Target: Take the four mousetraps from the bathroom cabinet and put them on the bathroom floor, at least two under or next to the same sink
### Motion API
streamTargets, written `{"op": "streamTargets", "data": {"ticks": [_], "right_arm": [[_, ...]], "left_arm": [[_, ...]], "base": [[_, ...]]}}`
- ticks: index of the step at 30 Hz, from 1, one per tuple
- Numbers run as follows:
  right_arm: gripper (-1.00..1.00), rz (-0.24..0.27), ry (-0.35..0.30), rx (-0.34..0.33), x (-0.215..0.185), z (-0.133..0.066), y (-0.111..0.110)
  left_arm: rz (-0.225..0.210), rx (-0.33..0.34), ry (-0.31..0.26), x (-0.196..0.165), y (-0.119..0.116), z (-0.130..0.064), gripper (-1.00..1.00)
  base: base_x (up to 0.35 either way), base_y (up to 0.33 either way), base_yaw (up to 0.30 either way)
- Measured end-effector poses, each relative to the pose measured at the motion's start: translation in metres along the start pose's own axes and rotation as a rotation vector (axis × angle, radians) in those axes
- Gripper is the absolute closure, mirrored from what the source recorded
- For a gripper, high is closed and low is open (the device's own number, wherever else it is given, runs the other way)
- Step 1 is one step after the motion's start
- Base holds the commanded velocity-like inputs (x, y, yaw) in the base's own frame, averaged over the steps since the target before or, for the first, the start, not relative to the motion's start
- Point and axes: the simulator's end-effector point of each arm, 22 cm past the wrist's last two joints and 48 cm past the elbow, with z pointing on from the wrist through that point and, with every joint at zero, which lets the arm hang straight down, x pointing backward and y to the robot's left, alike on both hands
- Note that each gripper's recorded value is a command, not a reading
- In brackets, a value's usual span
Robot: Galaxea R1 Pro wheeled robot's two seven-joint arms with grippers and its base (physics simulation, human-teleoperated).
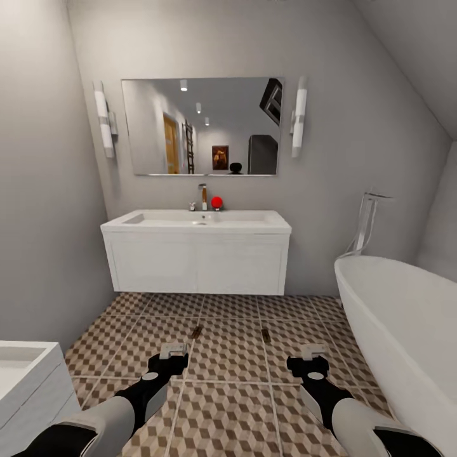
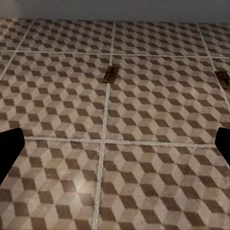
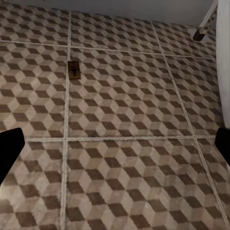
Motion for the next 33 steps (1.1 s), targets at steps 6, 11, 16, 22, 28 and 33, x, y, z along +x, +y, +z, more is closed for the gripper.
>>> {"op": "streamTargets", "data": {"ticks": [6, 11, 16, 22, 28, 33], "right_arm": [[-1.0, 0.0, 0.001, 0.0, -0.012, -0.004, -0.002], [-1.0, 0.0, 0.001, 0.0, -0.022, -0.008, -0.004], [-1.0, -0.003, 0.01, -0.001, -0.028, -0.012, -0.005], [-1.0, -0.009, 0.022, -0.004, -0.033, -0.017, -0.006], [-1.0, -0.011, 0.025, -0.005, -0.043, -0.021, -0.008], [-1.0, -0.011, 0.026, -0.005, -0.053, -0.025, -0.009]], "left_arm": [[0.001, 0.0, 0.003, -0.011, 0.0, -0.004, -1.0], [0.0, 0.001, 0.005, -0.021, 0.0, -0.008, -1.0], [0.0, 0.001, 0.006, -0.03, 0.0, -0.011, -1.0], [0.0, 0.0, 0.007, -0.042, 0.0, -0.015, -1.0], [0.0, 0.0, 0.007, -0.054, 0.001, -0.019, -1.0], [0.0, 0.0, 0.008, -0.064, 0.001, -0.023, -1.0]], "base": [[0.0, 0.0, 0.0], [0.0, 0.0, 0.0], [0.0, 0.0, 0.0], [0.0, 0.0, 0.0], [0.0, 0.0, 0.0], [0.0, 0.0, 0.0]]}}
